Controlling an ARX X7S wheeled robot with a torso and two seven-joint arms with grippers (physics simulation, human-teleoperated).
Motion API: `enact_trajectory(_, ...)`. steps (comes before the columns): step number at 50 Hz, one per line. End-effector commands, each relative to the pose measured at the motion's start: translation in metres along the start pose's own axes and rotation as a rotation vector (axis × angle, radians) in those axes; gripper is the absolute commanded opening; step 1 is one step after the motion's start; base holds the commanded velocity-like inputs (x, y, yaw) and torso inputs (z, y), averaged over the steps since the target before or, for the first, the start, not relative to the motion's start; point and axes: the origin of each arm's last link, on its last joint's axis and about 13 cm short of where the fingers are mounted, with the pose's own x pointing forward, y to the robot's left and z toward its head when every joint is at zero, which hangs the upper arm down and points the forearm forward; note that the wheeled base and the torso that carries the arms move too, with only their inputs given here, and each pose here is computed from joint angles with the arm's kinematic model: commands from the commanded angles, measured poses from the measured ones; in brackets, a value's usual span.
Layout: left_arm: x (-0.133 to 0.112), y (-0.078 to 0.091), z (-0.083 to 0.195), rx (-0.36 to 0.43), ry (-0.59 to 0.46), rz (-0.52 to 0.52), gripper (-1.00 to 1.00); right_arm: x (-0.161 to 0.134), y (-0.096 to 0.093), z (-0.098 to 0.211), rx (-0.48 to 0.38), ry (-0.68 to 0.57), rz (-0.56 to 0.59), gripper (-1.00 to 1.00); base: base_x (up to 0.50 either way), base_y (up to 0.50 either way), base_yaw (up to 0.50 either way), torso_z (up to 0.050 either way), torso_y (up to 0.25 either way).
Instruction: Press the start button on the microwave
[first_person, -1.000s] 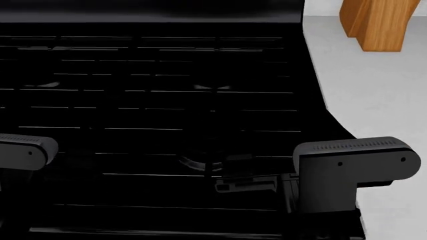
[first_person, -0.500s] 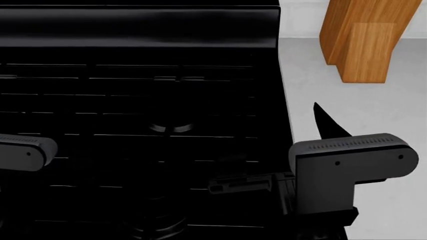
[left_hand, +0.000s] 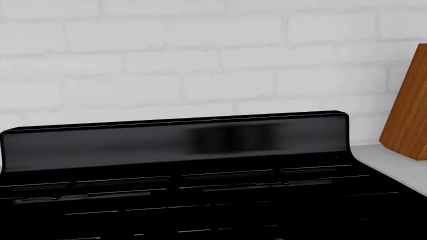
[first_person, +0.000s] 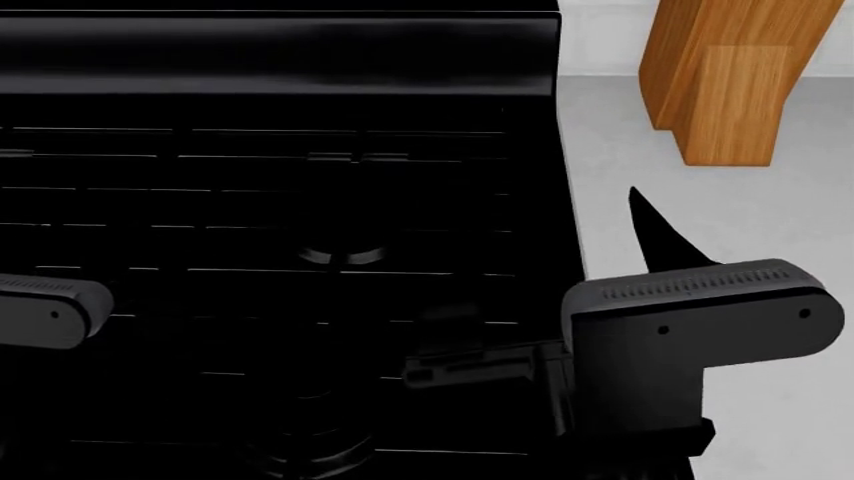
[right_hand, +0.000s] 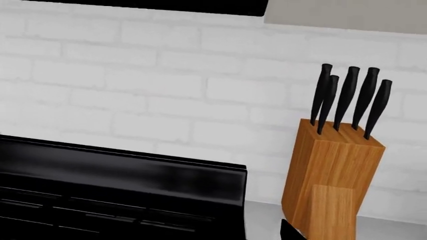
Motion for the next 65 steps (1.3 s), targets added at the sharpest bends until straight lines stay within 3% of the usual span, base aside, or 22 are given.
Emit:
enact_trajectory(1, 0.0, 0.0, -0.001, 0.0, -0.003, -0.001, 1.0, -0.007, 0.005, 0.034, -0.087, -0.105, -0.023, 1.0, 0.0, 0.0, 0.0, 0.0, 0.0)
enact_trajectory(7, 0.001, -0.001, 0.001, 0.003, -0.004, -0.002, 1.0, 0.0, 0.005, 0.072, -0.219, -0.208, -0.116, 1.0, 0.0, 0.0, 0.0, 0.0, 0.0)
enact_trajectory(13, 0.002, -0.001, 0.002, 0.004, -0.004, -0.002, 1.0, 0.002, -0.001, 0.108, -0.221, -0.316, -0.094, 1.0, 0.0, 0.0, 0.0, 0.0, 0.0)
enact_trajectory(14, 0.003, -0.001, 0.002, 0.005, -0.006, -0.003, 1.0, 0.002, -0.001, 0.115, -0.158, -0.372, -0.112, 1.0, 0.0, 0.0, 0.0, 0.0, 0.0)
enact_trajectory(15, 0.003, -0.001, 0.003, 0.006, -0.007, -0.003, 1.0, 0.003, -0.003, 0.119, -0.171, -0.312, -0.095, 1.0, 0.0, 0.0, 0.0, 0.0, 0.0)
enact_trajectory(17, 0.003, -0.001, 0.002, 0.009, -0.007, -0.006, 1.0, 0.006, -0.005, 0.132, -0.254, -0.348, -0.123, 1.0, 0.0, 0.0, 0.0, 0.0, 0.0)
enact_trajectory(19, 0.003, -0.002, 0.002, 0.011, -0.005, -0.007, 1.0, 0.009, -0.01, 0.142, -0.203, -0.332, -0.135, 1.0, 0.0, 0.0, 0.0, 0.0, 0.0)
enact_trajectory(21, 0.003, -0.002, 0.002, 0.014, -0.006, -0.006, 1.0, 0.012, -0.015, 0.154, -0.243, -0.388, -0.149, 1.0, 0.0, 0.0, 0.0, 0.0, 0.0)
enact_trajectory(25, 0.002, -0.002, 0.002, 0.022, -0.006, -0.008, 1.0, 0.02, -0.02, 0.18, -0.239, -0.414, -0.137, 1.0, 0.0, 0.0, 0.0, 0.0, 0.0)
enact_trajectory(39, 0.003, -0.004, 0.003, 0.035, -0.011, -0.018, 1.0, 0.037, -0.026, 0.254, -0.177, -0.423, -0.101, 1.0, 0.0, 0.0, 0.0, 0.0, 0.0)
enact_trajectory(49, 0.004, -0.005, 0.004, 0.041, -0.015, -0.021, 1.0, 0.051, -0.023, 0.289, -0.144, -0.402, -0.069, 1.0, 0.0, 0.0, 0.0, 0.0, 0.0)
enact_trajectory(50, 0.004, -0.005, 0.004, 0.044, -0.015, -0.02, 1.0, 0.052, -0.023, 0.291, -0.144, -0.397, -0.066, -1.0, 0.0, 0.0, 0.0, 0.0, 0.0)
enact_trajectory(65, 0.005, -0.005, 0.004, 0.052, -0.013, -0.017, 1.0, 0.07, -0.015, 0.31, -0.131, -0.332, -0.03, -1.0, 0.0, 0.0, 0.0, 0.0, 0.0)
